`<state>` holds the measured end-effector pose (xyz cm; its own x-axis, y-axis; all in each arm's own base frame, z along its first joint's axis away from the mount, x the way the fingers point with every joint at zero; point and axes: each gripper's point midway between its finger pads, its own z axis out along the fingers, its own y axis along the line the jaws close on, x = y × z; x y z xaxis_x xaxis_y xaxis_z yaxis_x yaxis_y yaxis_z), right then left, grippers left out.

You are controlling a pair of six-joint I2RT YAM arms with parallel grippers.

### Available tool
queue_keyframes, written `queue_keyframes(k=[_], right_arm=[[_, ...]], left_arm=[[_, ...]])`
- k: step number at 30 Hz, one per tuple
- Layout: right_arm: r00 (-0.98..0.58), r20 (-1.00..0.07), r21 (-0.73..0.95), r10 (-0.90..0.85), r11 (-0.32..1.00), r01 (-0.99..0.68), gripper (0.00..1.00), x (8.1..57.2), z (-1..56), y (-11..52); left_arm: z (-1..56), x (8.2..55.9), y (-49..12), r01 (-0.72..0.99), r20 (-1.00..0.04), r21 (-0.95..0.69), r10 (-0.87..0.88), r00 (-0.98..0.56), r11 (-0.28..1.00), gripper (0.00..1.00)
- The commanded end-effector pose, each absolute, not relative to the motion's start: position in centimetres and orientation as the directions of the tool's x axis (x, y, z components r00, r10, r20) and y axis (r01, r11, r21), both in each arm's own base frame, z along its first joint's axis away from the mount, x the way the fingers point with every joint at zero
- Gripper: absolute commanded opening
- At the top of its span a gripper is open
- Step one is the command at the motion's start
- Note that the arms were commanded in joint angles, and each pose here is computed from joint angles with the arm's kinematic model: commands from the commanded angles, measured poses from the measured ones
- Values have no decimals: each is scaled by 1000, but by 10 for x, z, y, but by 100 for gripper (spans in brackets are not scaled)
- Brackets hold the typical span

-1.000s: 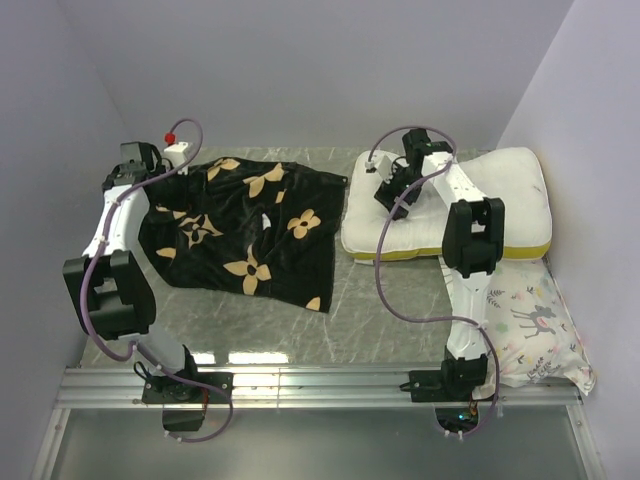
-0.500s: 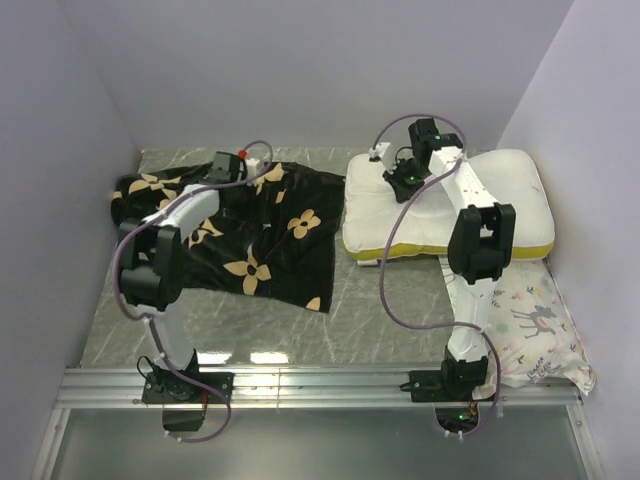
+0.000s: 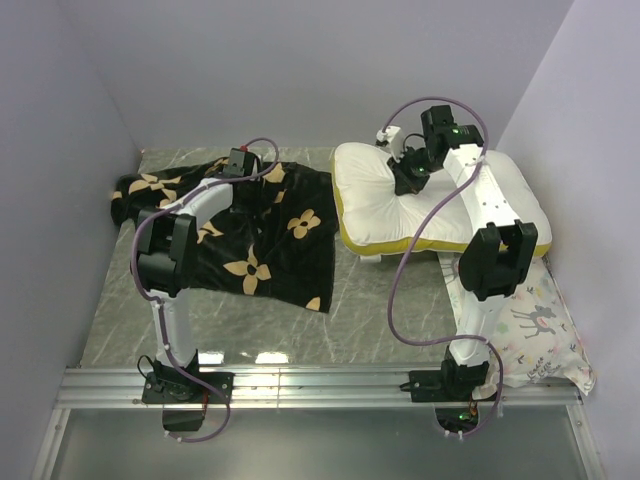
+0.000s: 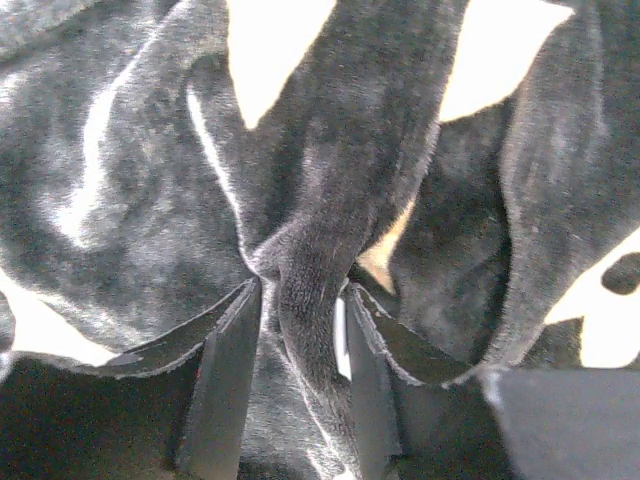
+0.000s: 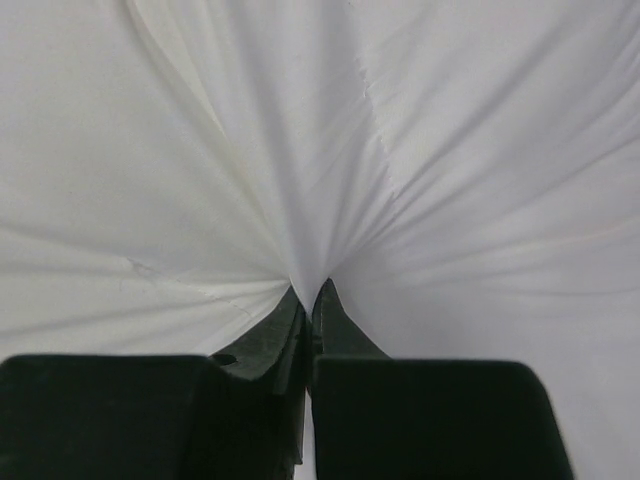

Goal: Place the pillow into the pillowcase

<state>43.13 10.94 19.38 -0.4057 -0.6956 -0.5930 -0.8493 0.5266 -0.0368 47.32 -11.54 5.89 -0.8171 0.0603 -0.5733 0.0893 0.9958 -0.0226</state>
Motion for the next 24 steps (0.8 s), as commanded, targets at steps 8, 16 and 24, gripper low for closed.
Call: queue_keyframes(k=[8,16,24], right_arm=[[-344,-686,-13,-641,484,-875,0,414,236,143],[-259,-728,41,-635,337,-941,0,378,248,204],[-168,-706,69,-688,169,-983,0,340,207,261]], left_arm=[[64,469,-100,44,-578,-19,25,-816,999,25],[128,463,-124,193,-645,-277,-33,-763,941,0],[170,443,-133,278,-664,-335,-15,-748,900,0]])
